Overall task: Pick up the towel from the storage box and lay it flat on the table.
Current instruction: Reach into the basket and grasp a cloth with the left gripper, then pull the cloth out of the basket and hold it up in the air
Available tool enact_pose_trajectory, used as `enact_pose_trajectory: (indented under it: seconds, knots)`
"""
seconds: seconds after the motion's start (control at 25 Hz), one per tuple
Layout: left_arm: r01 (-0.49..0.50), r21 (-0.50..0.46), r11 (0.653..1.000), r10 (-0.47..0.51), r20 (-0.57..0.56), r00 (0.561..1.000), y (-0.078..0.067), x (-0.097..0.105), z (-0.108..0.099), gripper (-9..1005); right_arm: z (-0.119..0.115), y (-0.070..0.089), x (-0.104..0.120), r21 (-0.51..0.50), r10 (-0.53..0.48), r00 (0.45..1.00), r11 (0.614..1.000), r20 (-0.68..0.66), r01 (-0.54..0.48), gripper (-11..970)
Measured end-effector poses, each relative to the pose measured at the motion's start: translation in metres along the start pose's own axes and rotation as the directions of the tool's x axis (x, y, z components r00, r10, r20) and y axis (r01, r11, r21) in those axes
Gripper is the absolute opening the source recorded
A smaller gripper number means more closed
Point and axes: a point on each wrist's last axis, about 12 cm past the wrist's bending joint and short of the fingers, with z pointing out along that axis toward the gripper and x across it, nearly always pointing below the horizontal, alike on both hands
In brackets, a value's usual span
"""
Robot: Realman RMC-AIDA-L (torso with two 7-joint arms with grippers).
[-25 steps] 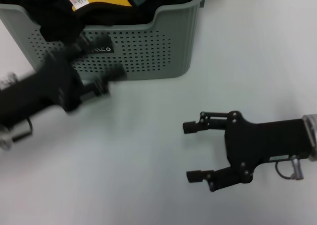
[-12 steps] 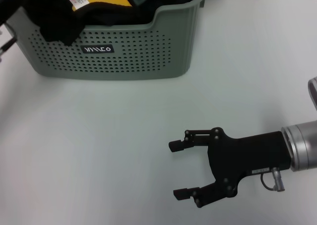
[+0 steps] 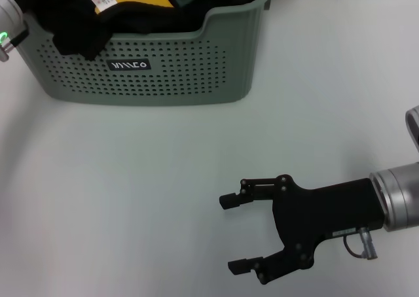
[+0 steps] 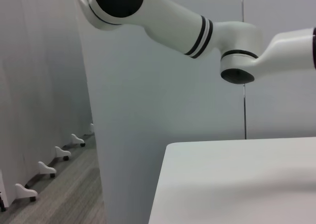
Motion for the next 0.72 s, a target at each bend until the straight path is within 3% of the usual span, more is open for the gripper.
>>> enact_pose_trajectory:
  seconds: [0.32, 0.52, 0.72]
  knots:
    - [0.051, -0.13, 0.99, -0.048, 0.025, 0.999, 0.011, 0.004, -0.002, 609, 0.001, -0.001, -0.002, -0.004, -0.007, 1.0, 1.0, 0.002, 0.007, 860]
    - [0.056, -0.163, 0.985, -0.049, 0.047, 0.998, 0.011, 0.008, -0.006, 330, 0.0, -0.001, -0.001, 0.003, -0.011, 1.0, 1.0, 0.012, 0.011, 860]
    - [0.055, -0.158, 0.986, -0.05, 0.035, 0.998, 0.009, 0.01, -0.005, 167, 0.0, -0.001, -0.001, 0.004, -0.012, 1.0, 1.0, 0.013, 0.012, 860]
